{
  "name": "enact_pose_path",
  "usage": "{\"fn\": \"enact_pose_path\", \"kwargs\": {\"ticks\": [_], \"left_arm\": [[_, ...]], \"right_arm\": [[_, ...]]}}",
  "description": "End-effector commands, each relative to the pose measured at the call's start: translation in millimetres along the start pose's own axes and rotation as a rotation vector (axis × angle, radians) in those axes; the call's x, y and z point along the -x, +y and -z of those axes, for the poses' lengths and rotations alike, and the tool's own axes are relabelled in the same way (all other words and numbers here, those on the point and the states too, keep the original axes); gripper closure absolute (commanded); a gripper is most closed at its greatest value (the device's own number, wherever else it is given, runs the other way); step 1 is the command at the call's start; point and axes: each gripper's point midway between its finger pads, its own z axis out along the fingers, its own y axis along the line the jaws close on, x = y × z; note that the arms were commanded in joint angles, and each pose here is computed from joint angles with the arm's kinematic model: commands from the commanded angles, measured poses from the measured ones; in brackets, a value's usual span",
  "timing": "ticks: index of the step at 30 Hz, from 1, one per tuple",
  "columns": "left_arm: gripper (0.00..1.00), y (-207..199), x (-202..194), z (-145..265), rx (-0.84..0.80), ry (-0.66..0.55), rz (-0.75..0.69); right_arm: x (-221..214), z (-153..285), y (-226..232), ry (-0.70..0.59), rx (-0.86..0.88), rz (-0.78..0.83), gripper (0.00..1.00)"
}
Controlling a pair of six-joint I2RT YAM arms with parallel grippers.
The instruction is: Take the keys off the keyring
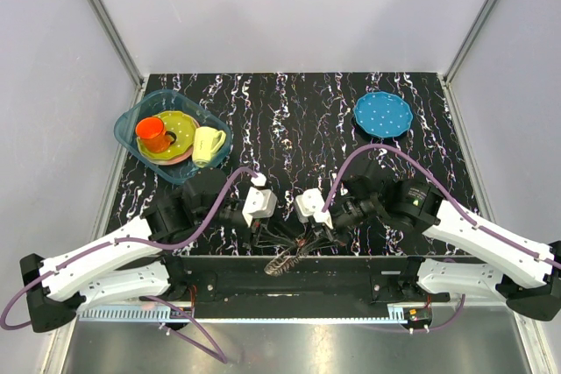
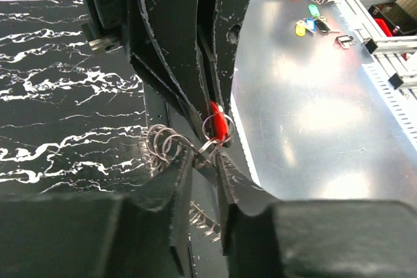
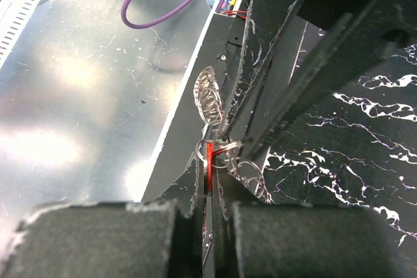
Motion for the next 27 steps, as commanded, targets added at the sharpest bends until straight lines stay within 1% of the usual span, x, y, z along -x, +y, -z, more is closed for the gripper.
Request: {"fn": "enact_pose_path", "kwargs": {"ticks": [1,2,3,5,11,12,14,19,27], "left_arm": [[0.84,-12,26,2,-0.063,-0.051,-0.08],[0.88,-13,26,2,-0.065,-0.051,-0.083],[0.95,-12,25,3,-0.063,-0.05,-0.083],[1.0,-13,25,4,-0.06,-0.053,-0.088],[1.0,-9,29,6,-0.012,-0.085,-0.066],[1.0,-11,35,8,-0.01,-0.11,-0.085],[1.0,-11,37,9,-0.001,-0.131,-0.065],[1.0,-10,48,14,0.039,-0.209,-0.079],[1.0,-14,56,15,0.021,-0.271,-0.073]], "right_arm": [[20,1,-5,-0.06,-0.013,0.047,1.0],[20,2,-5,-0.06,-0.018,0.046,1.0],[20,2,-5,-0.061,-0.022,0.044,1.0],[19,3,-5,-0.063,-0.03,0.043,1.0],[11,3,-2,-0.074,-0.048,0.004,1.0],[9,2,-2,-0.074,-0.05,-0.003,1.0],[4,1,0,-0.08,-0.051,-0.022,1.0],[-4,-1,0,-0.087,-0.066,-0.051,1.0],[-2,-1,-8,-0.12,-0.125,-0.075,1.0]]}}
